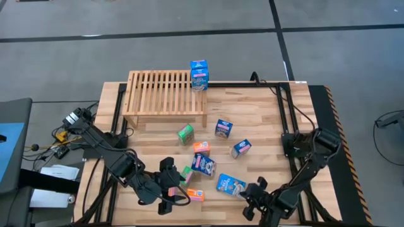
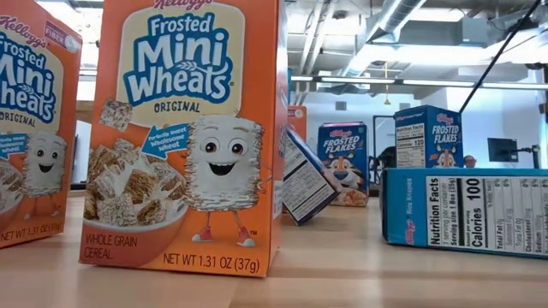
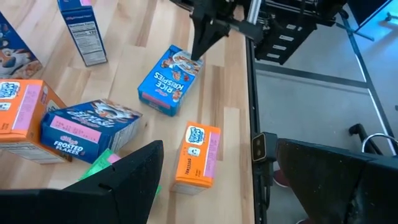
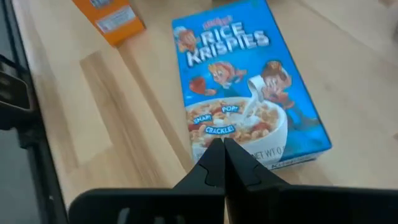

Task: Stack cereal on shelf
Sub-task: Put the light blue cereal box on the shelf aligned with the other light blue cereal boxes

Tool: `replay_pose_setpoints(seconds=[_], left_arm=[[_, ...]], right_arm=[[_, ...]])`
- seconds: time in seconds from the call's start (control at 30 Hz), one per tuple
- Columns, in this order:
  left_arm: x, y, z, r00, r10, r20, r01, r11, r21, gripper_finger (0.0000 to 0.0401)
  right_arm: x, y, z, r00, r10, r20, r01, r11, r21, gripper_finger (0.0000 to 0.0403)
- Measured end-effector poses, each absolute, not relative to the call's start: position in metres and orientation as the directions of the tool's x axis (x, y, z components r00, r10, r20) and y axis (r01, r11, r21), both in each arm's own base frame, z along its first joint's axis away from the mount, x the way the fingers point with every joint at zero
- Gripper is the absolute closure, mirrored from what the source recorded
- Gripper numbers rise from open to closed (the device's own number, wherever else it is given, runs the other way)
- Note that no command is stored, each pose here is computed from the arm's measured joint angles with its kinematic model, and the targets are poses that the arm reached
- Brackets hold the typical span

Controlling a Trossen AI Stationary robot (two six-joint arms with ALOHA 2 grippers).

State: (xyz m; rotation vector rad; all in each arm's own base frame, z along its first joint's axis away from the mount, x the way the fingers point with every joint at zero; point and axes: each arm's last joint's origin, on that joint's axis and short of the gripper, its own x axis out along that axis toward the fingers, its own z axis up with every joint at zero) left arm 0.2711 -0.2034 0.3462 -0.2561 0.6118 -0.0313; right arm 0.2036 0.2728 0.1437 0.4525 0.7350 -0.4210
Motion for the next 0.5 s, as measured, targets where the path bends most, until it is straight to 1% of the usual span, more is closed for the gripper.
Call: replay_pose_setpoints(seconds=[0.4,0.43,0.5], left_arm=[[0.271,-0.203,0.346,0.822,-0.095,-0.561,-0.054,0.969,-0.243,0.0101],[0.271,-0.203,0.346,0.823,-0.095,-0.561,-0.054,0.969,-0.243,0.0101],[0.271,-0.203,0.346,0.823,-0.094,-0.561,-0.055,0.968,-0.243,0.0101]], right_arm=[[0.179,0.29,0.12,0.68,-0.234,-0.695,0.587,0.742,0.324,0.0395],[0.177,0.291,0.119,0.676,-0.232,-0.699,0.593,0.735,0.329,0.0395],[0.173,0.293,0.114,0.632,-0.202,-0.748,0.611,0.724,0.321,0.0395]])
